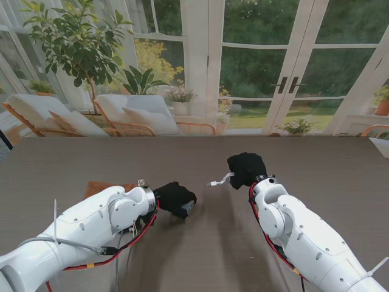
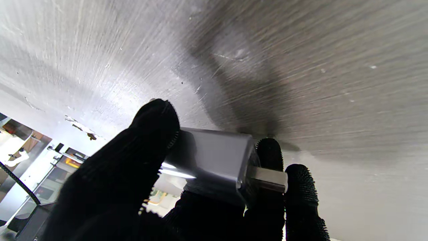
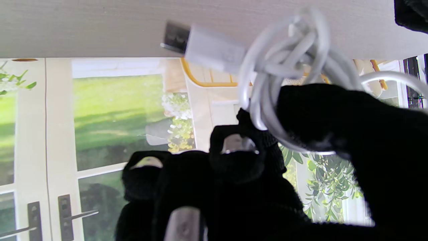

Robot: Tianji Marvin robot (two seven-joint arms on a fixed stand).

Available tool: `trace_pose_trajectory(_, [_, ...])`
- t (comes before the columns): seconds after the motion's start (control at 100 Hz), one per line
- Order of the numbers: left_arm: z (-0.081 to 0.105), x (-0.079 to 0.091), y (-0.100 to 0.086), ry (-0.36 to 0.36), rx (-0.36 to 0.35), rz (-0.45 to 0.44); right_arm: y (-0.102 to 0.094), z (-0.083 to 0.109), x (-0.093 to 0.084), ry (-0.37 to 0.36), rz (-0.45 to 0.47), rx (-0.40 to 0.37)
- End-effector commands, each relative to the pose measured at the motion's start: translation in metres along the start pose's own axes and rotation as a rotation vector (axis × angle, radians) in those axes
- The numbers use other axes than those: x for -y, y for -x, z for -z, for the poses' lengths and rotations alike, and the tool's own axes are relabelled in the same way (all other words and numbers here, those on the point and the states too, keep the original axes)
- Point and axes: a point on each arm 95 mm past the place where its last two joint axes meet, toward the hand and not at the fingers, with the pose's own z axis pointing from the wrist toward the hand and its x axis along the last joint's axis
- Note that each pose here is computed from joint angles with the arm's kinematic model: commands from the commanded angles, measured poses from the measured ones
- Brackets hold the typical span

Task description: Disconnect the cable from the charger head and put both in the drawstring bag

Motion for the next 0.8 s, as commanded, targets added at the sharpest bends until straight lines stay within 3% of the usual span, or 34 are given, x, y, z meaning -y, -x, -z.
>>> trace_pose_trajectory(0.0, [-0.0003, -0.0089, -0.0003, 0.046, 0.008, -0.002, -0.0025, 0.0003, 0.0035, -0.017, -0.004, -0.003])
trace_pose_trajectory(0.54, [0.0020, -0.0087, -0.0041, 0.138, 0.043, 0.000, -0.0027, -0.0003, 0.0054, -0.019, -0.018, 0.009])
trace_pose_trajectory(0.79, [0.0034, -0.0084, -0.0034, 0.142, 0.049, 0.005, -0.0023, -0.0002, 0.0061, -0.021, -0.021, 0.012])
